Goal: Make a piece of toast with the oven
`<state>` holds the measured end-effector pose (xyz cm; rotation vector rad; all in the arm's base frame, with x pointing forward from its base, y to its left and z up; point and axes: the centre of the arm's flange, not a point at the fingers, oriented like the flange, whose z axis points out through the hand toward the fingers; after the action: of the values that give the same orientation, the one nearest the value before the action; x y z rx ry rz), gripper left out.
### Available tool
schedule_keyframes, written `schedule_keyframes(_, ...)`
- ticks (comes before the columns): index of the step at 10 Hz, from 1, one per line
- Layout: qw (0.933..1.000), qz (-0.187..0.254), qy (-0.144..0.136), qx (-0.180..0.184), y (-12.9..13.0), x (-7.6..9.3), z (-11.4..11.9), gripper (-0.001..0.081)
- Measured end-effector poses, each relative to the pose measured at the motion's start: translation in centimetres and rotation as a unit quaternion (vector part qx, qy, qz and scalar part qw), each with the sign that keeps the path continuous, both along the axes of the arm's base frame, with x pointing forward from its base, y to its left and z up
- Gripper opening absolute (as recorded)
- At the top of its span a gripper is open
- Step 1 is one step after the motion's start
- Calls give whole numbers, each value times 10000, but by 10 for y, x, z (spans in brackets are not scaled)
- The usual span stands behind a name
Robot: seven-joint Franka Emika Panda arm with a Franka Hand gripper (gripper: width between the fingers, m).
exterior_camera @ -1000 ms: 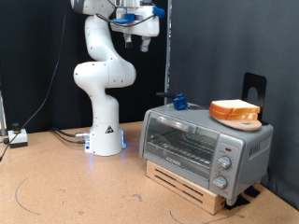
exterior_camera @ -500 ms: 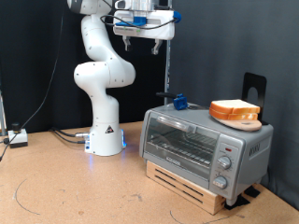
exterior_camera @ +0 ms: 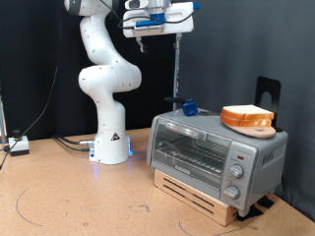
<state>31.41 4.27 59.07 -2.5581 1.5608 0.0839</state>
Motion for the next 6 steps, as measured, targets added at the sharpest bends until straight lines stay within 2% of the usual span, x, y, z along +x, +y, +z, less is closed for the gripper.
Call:
schedule_keyframes(1, 9999, -75, 30, 71, 1, 0, 0, 804)
schedule_keyframes(2, 9988, 381, 17, 300, 3, -2, 1, 804)
schedule_keyframes(3, 9939, 958, -66, 538, 0, -2, 1, 804)
schedule_keyframes(4, 9856, 1542, -182, 675, -5, 0, -1, 804)
schedule_keyframes(6, 9698, 2287, -606, 593, -15, 15, -14, 804)
